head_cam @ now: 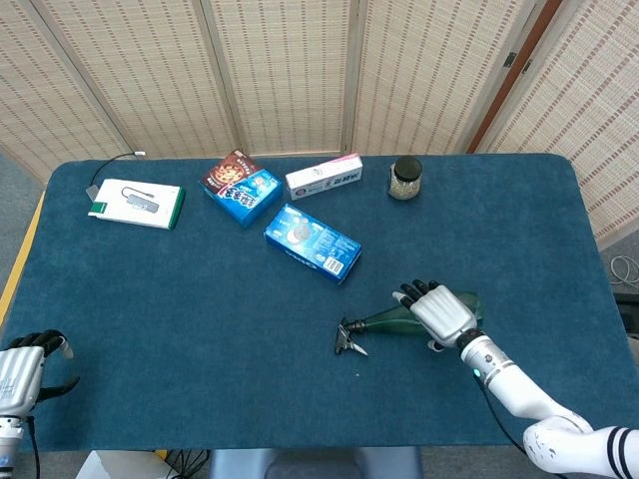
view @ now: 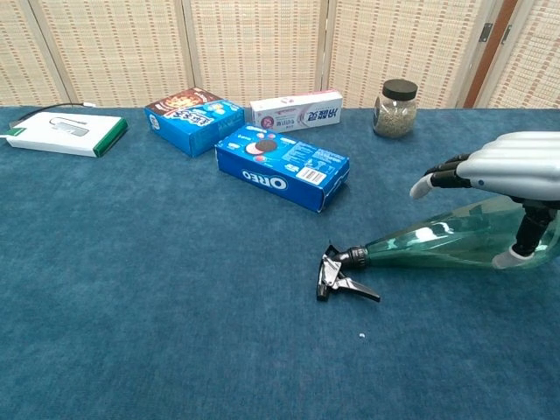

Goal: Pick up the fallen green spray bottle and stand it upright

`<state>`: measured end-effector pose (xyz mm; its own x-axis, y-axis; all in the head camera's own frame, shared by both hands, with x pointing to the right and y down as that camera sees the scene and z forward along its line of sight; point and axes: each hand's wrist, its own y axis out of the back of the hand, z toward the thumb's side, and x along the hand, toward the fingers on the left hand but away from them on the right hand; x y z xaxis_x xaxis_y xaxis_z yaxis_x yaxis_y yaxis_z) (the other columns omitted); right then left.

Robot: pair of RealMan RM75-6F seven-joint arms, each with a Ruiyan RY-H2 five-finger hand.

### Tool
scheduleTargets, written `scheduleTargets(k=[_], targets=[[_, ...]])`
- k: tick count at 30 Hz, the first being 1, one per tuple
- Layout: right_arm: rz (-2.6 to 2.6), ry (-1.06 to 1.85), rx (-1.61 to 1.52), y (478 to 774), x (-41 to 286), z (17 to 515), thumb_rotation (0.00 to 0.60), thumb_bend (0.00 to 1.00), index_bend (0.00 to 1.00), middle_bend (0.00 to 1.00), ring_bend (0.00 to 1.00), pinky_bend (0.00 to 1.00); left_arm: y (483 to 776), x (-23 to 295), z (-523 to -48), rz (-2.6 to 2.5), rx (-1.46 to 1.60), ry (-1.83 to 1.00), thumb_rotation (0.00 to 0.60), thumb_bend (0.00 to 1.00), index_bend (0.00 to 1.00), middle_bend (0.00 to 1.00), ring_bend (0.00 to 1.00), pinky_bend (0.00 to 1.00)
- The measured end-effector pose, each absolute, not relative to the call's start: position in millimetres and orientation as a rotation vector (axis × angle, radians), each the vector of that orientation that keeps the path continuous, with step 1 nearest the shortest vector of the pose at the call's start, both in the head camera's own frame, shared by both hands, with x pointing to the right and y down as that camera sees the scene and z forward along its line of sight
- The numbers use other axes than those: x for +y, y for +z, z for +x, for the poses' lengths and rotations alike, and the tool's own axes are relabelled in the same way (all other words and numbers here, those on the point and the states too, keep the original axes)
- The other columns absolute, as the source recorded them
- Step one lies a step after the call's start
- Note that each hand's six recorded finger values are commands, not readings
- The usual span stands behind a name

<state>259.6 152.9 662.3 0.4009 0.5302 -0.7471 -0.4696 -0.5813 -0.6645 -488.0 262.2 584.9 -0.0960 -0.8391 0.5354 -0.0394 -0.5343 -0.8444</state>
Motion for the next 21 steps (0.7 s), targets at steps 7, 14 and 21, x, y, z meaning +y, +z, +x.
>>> scheduleTargets(k=[7, 14, 21], targets=[[-1.725, 1.353, -0.01, 674, 150, 249, 0.6, 0.0, 0.16, 0.18, 0.13, 0.28, 586, 265, -490, -1.575, 0.977, -1.703, 0.6, 0.0, 0.54, 0.39, 0.35, 0.36], [-1.737, 1.359, 0.02, 685, 150, 238, 0.6, 0.0, 0.16, 0.22, 0.15, 0.28, 587, 268, -494, -1.576, 0.985, -1.715, 0.6, 0.0, 0.54, 0.39, 0.35, 0.37], [-1.743, 1.362, 0.047, 693, 150, 229, 0.6, 0.0, 0.18, 0.26, 0.2, 0.28, 587, 270, -496, -1.578, 0.99, -1.719, 0.6, 0.0, 0.54, 0.39, 0.35, 0.37]])
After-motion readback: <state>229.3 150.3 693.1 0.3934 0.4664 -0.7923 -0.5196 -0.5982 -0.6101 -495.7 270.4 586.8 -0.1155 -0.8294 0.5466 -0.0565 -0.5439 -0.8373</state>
